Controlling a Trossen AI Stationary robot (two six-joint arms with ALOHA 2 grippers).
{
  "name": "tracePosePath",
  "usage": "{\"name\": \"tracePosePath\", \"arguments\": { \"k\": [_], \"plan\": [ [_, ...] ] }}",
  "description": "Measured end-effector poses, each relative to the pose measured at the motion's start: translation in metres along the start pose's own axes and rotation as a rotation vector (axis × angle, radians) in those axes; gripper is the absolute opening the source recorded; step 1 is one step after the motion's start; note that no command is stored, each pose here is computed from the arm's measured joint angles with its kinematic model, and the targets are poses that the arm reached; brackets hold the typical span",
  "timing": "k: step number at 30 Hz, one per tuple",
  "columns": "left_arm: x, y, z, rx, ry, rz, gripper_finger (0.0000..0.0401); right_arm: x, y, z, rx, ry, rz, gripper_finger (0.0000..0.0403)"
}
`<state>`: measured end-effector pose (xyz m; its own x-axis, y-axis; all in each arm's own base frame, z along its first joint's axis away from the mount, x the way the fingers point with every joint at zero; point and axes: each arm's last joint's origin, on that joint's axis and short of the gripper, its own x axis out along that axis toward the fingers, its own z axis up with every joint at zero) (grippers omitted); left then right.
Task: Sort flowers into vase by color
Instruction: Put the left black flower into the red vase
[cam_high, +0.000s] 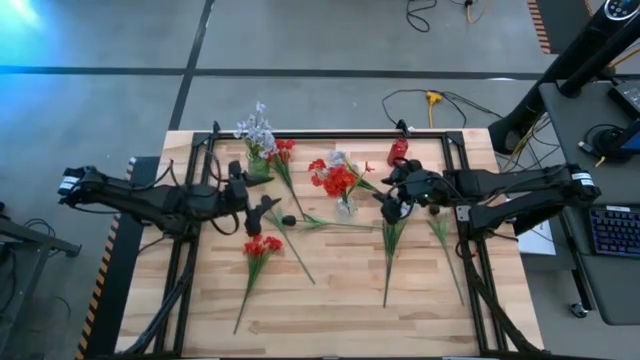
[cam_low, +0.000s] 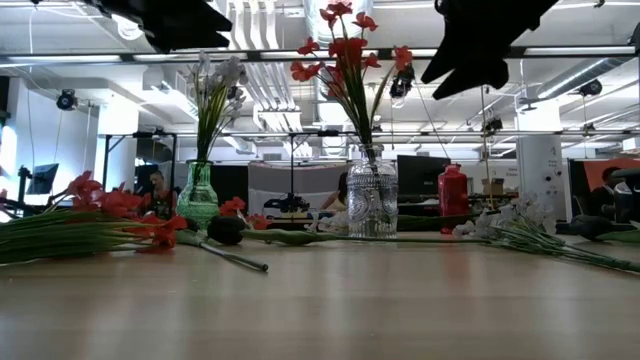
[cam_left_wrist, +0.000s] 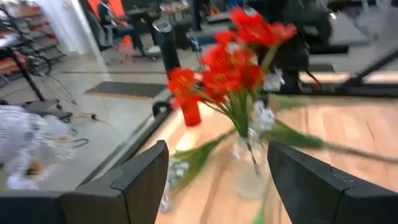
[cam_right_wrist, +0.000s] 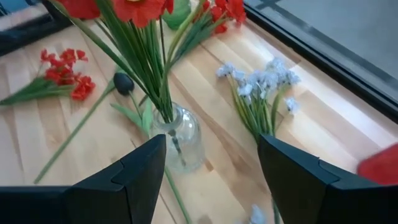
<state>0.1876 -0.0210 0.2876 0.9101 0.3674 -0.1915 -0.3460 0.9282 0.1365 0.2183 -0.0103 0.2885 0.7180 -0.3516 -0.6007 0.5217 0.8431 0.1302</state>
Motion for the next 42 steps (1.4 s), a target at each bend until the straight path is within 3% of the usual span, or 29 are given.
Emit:
{"name": "tracePosePath", "arguments": {
  "k": [6, 18, 23, 42],
  "plan": [
    [-0.003, -0.019, 0.002, 0.049, 0.145, -0.127, 0.0256, -0.012, 0.005, 0.003, -0.029, 0.063, -0.002, 0.0240],
    [0.005, -0.070, -0.012, 0.220, 0.407, -0.296, 0.0256, -0.023, 0.020, 0.004, -0.048, 0.082, 0.105, 0.0242],
    [0.021, -0.086, -0.020, 0.274, 0.492, -0.314, 0.0256, -0.023, 0.020, 0.003, -0.030, 0.094, 0.124, 0.0246],
    [0.074, -0.138, -0.085, 0.552, 0.764, -0.368, 0.0256, -0.029, 0.022, 0.005, 0.048, 0.178, 0.198, 0.0243]
  ]
}}
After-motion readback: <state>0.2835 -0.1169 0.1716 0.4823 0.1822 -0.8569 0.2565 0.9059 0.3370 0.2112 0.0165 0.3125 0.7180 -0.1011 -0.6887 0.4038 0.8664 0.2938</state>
